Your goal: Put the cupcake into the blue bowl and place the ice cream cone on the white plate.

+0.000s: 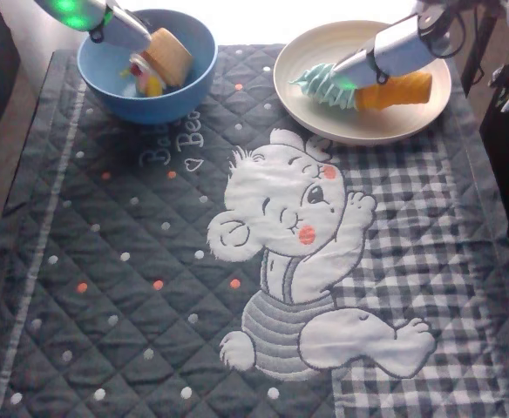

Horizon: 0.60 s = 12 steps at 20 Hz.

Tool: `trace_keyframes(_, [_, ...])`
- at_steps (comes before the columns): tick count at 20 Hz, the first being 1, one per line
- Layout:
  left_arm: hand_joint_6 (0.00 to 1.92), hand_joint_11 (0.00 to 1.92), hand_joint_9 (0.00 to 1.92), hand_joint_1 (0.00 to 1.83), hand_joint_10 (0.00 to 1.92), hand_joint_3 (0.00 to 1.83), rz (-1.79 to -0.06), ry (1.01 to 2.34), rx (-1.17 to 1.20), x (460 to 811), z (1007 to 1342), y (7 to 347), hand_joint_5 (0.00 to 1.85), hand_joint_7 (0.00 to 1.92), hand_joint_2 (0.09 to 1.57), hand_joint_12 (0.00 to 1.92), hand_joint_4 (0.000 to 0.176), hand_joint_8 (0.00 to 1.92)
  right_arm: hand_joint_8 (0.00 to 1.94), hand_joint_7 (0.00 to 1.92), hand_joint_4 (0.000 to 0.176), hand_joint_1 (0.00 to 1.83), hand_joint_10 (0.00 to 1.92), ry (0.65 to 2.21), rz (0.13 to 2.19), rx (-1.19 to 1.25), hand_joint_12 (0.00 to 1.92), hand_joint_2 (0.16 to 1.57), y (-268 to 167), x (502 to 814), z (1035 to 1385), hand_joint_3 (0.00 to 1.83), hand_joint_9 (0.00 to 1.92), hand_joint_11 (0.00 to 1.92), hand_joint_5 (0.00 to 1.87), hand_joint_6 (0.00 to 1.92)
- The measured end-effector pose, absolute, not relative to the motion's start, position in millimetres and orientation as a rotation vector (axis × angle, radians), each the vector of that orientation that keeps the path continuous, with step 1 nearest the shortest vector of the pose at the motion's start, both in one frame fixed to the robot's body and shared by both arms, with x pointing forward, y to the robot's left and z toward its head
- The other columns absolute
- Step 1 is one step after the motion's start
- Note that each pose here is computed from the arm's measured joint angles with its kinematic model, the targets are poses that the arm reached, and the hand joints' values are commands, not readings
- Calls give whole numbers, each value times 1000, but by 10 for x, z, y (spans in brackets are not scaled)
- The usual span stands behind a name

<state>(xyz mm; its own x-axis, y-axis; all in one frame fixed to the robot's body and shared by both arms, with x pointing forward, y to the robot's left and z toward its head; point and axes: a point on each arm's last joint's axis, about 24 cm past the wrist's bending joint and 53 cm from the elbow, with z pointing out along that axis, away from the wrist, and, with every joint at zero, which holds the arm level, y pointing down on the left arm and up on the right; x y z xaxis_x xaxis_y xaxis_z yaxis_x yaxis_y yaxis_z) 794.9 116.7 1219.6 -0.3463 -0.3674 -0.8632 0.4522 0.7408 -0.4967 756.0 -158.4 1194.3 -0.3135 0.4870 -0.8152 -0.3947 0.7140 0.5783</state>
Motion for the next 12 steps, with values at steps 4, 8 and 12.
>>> trace_keyframes(4, [8, 266, 431, 996, 3, 0, -1006, 1634, 18, 7745, 12461, 1260, 550, 447, 855, 630, 0, 9, 1, 79, 176, 756, 5, 1588, 914, 8, 618, 771, -1553, 7281, 12243, 0, 116, 0, 1, 0])
trace_keyframes(8, [1, 254, 448, 988, 27, 0, -1108, 1527, 34, 7468, 12715, 1361, 485, 434, 852, 747, 18, 15, 1, 122, 176, 754, 4, 1503, 891, -93, 458, 733, -1490, 7052, 12472, 0, 120, 0, 25, 2])
trace_keyframes(12, [0, 249, 481, 1006, 0, 0, -1167, 1460, 105, 7130, 12828, 1329, 457, 453, 804, 806, 31, 0, 0, 68, 176, 747, 0, 1373, 921, -187, 475, 717, -1337, 6662, 12810, 3, 115, 0, 47, 0])
